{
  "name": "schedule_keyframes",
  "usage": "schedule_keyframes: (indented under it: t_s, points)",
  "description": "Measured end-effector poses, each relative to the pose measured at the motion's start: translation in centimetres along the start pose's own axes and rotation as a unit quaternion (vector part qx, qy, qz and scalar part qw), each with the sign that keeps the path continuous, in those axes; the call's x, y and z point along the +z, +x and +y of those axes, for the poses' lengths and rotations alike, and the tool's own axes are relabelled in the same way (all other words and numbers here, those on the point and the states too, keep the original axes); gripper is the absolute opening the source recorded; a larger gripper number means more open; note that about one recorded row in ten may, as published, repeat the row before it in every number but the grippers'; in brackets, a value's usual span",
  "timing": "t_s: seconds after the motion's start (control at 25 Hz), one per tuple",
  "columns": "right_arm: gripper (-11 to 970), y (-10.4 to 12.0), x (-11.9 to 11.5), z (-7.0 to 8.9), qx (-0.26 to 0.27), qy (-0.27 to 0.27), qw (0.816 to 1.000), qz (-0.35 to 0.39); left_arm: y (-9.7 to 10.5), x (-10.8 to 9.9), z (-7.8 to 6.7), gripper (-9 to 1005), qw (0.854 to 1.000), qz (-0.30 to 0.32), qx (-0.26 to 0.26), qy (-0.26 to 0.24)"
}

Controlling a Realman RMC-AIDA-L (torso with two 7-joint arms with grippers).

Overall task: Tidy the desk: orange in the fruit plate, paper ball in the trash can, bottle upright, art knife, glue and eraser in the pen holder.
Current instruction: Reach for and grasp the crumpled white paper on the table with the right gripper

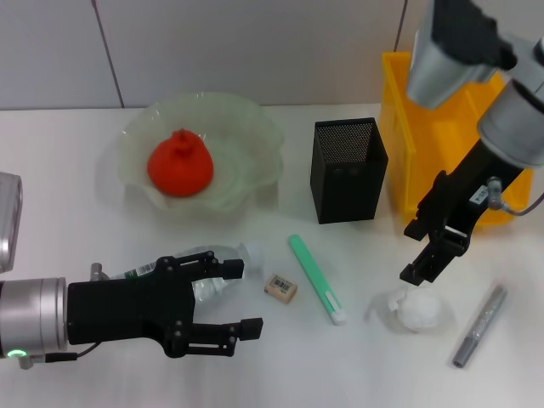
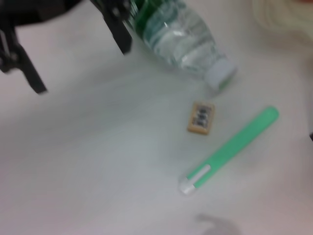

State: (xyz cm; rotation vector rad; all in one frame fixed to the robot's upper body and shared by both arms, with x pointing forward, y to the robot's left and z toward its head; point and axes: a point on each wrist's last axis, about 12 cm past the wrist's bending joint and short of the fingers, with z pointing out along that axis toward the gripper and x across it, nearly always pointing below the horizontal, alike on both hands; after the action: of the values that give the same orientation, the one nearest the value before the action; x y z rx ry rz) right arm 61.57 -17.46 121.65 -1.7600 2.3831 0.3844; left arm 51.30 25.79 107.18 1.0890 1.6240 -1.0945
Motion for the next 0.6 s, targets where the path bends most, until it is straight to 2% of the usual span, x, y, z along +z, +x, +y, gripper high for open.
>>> schedule_keyframes:
  t_s: [0.6]
  points:
    - [742,1.3,4.6,-0.2,-0.023,0.009,0.999,0.033,0.1,0.0,0.1,856,1.0,0.001,-0.002,-0.007]
